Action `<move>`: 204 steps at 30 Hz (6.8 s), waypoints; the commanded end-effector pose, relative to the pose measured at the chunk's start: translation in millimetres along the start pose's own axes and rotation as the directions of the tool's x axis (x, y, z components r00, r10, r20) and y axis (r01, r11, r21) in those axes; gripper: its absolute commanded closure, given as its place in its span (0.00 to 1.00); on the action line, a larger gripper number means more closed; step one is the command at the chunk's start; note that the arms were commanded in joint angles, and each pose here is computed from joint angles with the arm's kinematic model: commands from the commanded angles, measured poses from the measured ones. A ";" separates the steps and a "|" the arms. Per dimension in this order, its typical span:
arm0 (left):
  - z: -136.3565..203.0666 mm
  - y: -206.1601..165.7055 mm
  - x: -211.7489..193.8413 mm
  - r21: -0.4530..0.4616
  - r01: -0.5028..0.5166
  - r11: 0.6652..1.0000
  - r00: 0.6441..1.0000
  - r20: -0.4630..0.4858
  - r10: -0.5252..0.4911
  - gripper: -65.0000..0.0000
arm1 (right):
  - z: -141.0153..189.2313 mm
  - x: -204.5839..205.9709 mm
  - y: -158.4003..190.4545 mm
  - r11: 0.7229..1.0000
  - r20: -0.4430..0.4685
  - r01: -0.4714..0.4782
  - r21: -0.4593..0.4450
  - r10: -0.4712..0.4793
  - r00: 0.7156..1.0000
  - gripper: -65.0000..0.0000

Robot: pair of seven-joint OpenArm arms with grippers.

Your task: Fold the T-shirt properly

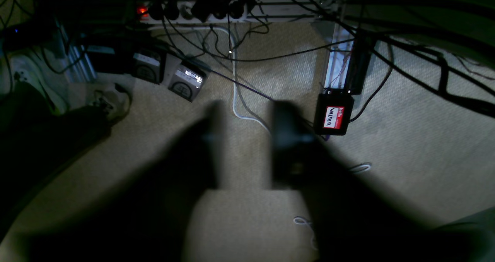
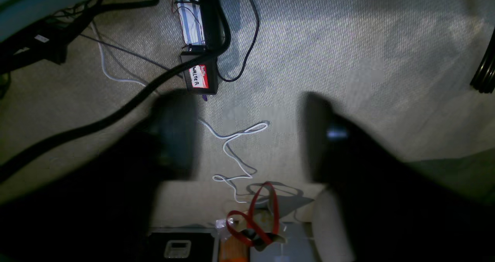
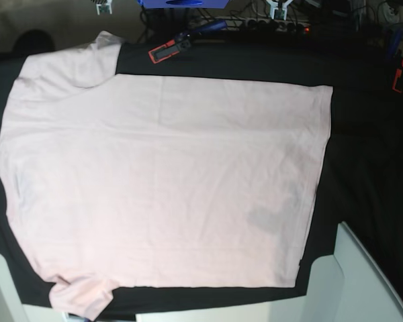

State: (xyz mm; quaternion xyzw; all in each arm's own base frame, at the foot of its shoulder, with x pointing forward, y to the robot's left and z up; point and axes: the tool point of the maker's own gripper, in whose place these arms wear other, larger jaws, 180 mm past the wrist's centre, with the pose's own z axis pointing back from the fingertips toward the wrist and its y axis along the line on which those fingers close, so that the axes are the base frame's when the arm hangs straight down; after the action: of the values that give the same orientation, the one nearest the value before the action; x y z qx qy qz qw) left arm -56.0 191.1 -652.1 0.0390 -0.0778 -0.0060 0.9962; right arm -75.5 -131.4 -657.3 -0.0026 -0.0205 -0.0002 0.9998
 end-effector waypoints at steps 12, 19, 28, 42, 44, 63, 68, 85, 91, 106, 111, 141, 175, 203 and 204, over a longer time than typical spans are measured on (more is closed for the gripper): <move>1.2 4.8 -2.7 0.008 -0.004 1.000 1.000 0.001 0.004 0.71 | 0.8 -4.9 -1.5 1.000 -0.006 0.010 -0.004 -0.010 1.000 0.38; 1.1 2.2 -2.8 0.003 0.003 1.000 1.000 0.001 -0.003 0.51 | 0.8 -4.6 -1.1 1.000 -0.004 0.005 -0.003 -0.005 1.000 0.16; 0.6 2.2 -0.9 0.003 0.003 1.000 1.000 0.004 -0.003 0.51 | 0.8 -4.6 -1.1 1.000 -0.004 0.005 -0.003 -0.005 1.000 0.16; 0.6 1.8 -0.9 0.001 0.004 1.000 1.000 0.004 -0.004 1.00 | 0.8 -4.6 -1.0 1.000 -0.004 0.004 -0.003 -0.004 1.000 0.92; 0.6 1.8 -0.9 0.001 0.004 1.000 1.000 0.004 -0.004 1.00 | 0.8 -4.6 -1.0 1.000 -0.004 0.004 -0.003 -0.004 1.000 0.92; 0.6 1.8 -0.9 0.001 0.004 1.000 1.000 0.004 -0.004 1.00 | 0.8 -4.6 -1.0 1.000 -0.004 0.004 -0.003 -0.004 1.000 0.92; 0.6 1.8 -0.6 0.001 0.004 1.000 1.000 0.005 -0.004 1.00 | 0.8 -4.6 -1.0 1.000 -0.004 0.004 -0.003 -0.004 1.000 0.92; 0.4 1.8 0.1 0.001 0.004 1.000 1.000 0.005 -0.004 0.53 | 0.8 -4.6 -1.0 1.000 -0.004 0.004 -0.003 -0.004 1.000 0.92; 0.2 2.4 5.3 0.001 0.006 1.000 1.000 0.024 -0.006 0.48 | 0.8 -4.6 -1.0 1.000 -0.004 0.004 -0.003 -0.004 1.000 0.92; 1.1 3.6 8.9 0.004 0.008 1.000 0.999 0.043 -0.008 0.70 | 0.8 -4.6 -1.0 1.000 -0.004 0.004 -0.003 -0.004 1.000 0.92; 3.8 4.9 11.8 0.009 0.006 1.000 0.997 0.073 -0.007 0.59 | 0.8 -4.6 -1.0 1.000 -0.004 0.004 -0.003 -0.004 1.000 0.92; 145.8 10.5 91.0 0.035 0.041 0.999 0.446 0.894 -0.050 0.59 | 1.0 -6.2 -0.9 1.000 -0.007 0.004 -0.003 -0.004 1.000 0.92; 11.0 10.4 7.7 0.015 0.022 1.000 0.991 0.130 -0.024 0.59 | 46.0 11.1 -15.0 0.987 0.391 0.006 -0.163 0.060 0.918 1.00; 11.3 10.4 7.6 0.015 0.023 1.000 0.991 0.132 -0.024 0.59 | 200.2 137.6 23.8 0.946 0.921 -0.208 -0.250 0.299 0.251 1.00; 11.3 10.4 7.6 0.015 0.023 1.000 0.991 0.132 -0.024 0.59 | 196.0 142.1 27.3 0.939 0.906 -0.224 -0.260 0.318 0.280 1.00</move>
State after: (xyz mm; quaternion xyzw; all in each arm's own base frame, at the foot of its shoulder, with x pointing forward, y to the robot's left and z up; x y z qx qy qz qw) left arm -43.6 196.7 -640.5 0.0434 -0.1456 -0.0178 0.9882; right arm 60.1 -102.9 -466.2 -0.0459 -0.5718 0.1740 0.8004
